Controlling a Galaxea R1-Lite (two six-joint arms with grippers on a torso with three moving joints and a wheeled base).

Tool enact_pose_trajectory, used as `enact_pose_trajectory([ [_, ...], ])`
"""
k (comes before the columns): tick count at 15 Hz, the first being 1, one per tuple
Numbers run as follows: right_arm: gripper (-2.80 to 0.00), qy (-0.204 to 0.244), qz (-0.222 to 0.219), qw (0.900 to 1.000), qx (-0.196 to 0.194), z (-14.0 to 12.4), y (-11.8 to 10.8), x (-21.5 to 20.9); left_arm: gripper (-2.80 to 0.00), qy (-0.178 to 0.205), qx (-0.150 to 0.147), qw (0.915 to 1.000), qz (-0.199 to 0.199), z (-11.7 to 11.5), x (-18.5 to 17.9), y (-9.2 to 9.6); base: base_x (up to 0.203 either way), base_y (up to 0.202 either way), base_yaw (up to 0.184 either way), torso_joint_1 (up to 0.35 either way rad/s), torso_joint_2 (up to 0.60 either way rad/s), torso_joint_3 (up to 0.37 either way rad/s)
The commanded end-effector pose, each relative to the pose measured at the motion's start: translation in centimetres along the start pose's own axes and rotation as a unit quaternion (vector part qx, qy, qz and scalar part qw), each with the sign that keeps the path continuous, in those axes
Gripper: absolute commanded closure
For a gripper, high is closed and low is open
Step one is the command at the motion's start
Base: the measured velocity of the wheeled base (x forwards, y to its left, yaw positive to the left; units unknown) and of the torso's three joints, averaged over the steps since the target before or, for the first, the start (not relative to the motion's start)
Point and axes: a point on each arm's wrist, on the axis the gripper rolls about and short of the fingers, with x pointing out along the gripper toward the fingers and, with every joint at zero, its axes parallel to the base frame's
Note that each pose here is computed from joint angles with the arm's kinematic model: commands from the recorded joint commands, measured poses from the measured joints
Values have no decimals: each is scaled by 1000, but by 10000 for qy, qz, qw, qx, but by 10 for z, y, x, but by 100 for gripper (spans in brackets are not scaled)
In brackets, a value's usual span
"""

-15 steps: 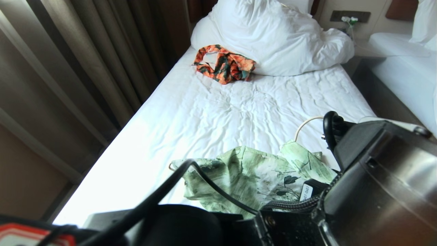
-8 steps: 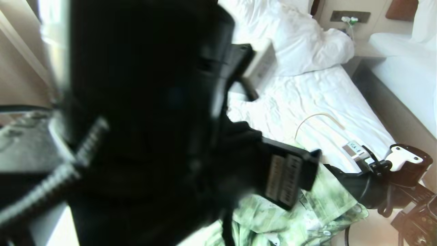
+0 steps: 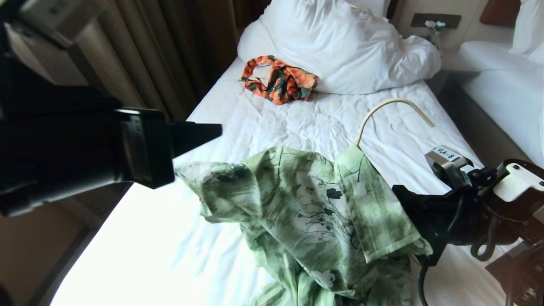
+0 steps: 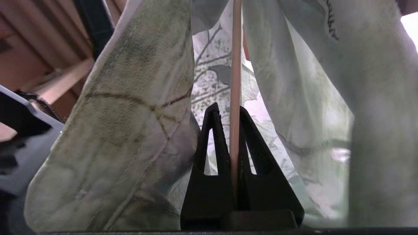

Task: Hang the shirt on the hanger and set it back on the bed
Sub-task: Hook one side of the shirt onto the hanger, then hook the other side of the shirt onto the hanger

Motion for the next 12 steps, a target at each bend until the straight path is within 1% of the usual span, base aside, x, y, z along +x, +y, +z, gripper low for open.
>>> enact_pose_trajectory([
  [1,0,-63,247,9996,-104,6,6,13,0,-310,-45,9995,33,9,-32,17,0,0,0,0,0,0],
  [3,0,-99,368,9992,-79,7,5,30,0,-358,31,9993,54,9,-41,22,0,0,0,0,0,0],
  [5,0,-1,431,9990,128,8,2,41,0,-436,272,9987,-11,10,-46,23,0,0,0,0,0,0],
  [6,0,70,483,9985,256,7,2,46,0,-426,420,9981,-125,9,-47,22,0,0,0,0,0,0],
  [8,0,129,577,9976,350,5,1,54,0,-327,844,9944,-552,0,-48,20,0,0,0,0,0,0],
  [9,0,148,602,9974,380,4,1,56,-27,-264,1071,9906,-811,-6,-49,20,0,0,0,0,0,0],
  [10,0,179,634,9969,431,2,2,58,-280,-218,1337,9844,-1124,-12,-48,19,0,0,0,0,0,0],
  [11,0,189,639,9968,446,2,2,58,-280,-150,1570,9779,-1370,-17,-48,18,0,0,0,0,0,0],
  [12,0,194,638,9967,455,2,3,58,-280,6,1823,9690,-1667,-23,-48,17,0,0,0,0,0,0],
])
